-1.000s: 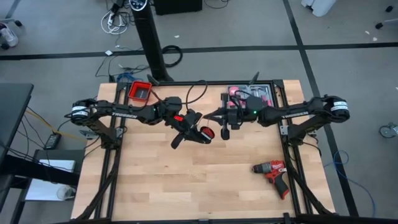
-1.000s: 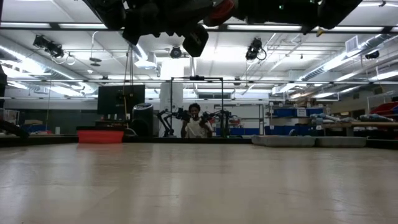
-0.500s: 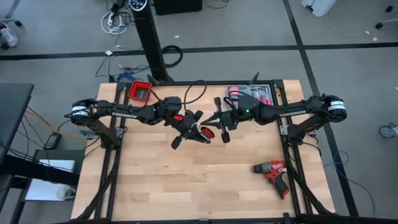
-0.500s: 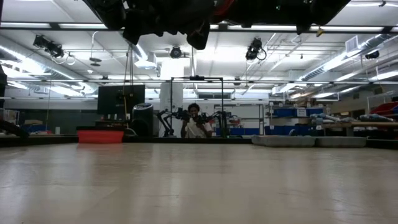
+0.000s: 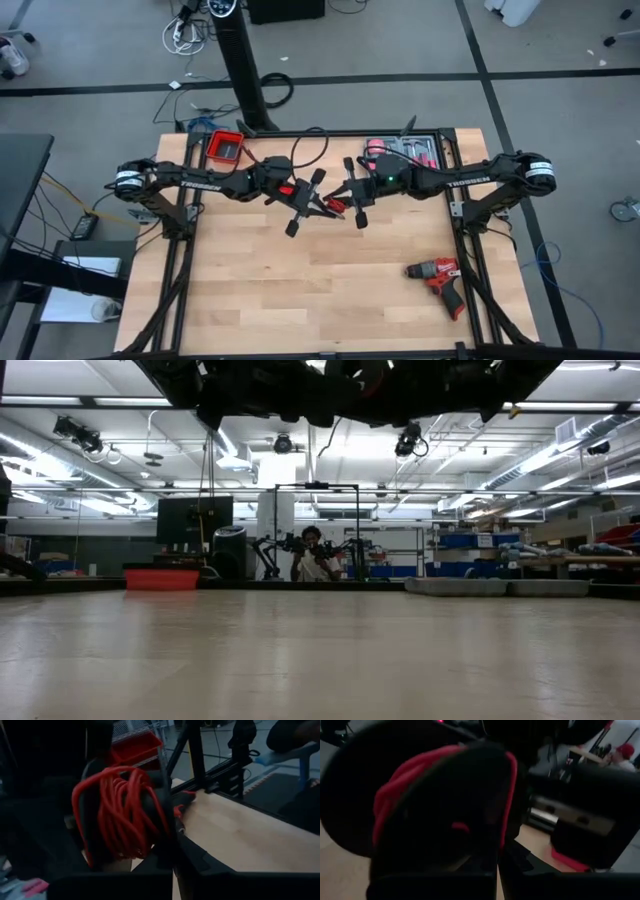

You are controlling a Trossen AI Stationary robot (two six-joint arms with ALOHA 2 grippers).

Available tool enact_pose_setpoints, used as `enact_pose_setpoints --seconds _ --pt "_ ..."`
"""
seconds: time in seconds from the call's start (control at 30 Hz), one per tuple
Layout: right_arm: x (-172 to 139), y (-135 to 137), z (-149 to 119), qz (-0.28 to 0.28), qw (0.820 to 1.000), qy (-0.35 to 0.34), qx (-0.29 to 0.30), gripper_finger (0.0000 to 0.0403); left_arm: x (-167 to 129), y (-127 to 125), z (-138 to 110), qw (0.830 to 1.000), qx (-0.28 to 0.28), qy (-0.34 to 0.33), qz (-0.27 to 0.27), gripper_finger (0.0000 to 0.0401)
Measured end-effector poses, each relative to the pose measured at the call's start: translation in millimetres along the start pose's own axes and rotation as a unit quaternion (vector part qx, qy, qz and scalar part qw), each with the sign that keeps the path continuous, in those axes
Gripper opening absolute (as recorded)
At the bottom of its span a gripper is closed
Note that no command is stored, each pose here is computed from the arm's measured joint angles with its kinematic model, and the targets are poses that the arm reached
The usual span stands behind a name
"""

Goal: Coil cords
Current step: Coil the red wire onto the black spool

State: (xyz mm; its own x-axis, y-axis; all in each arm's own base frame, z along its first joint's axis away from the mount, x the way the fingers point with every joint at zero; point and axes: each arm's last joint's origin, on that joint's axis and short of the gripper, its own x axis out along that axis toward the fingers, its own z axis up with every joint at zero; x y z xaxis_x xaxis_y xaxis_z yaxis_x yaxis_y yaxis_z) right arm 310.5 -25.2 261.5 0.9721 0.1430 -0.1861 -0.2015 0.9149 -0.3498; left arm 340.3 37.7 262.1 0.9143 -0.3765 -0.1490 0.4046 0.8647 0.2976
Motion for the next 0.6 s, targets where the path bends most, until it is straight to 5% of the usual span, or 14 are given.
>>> enact_pose_setpoints --seconds 0.6 --pt "-3.4 -0.9 -17.5 0.007 0.995 0.019 0.096 0.0034 -0.1 3.3 6.6 0.998 0.042 -0.016 0.033 0.0006"
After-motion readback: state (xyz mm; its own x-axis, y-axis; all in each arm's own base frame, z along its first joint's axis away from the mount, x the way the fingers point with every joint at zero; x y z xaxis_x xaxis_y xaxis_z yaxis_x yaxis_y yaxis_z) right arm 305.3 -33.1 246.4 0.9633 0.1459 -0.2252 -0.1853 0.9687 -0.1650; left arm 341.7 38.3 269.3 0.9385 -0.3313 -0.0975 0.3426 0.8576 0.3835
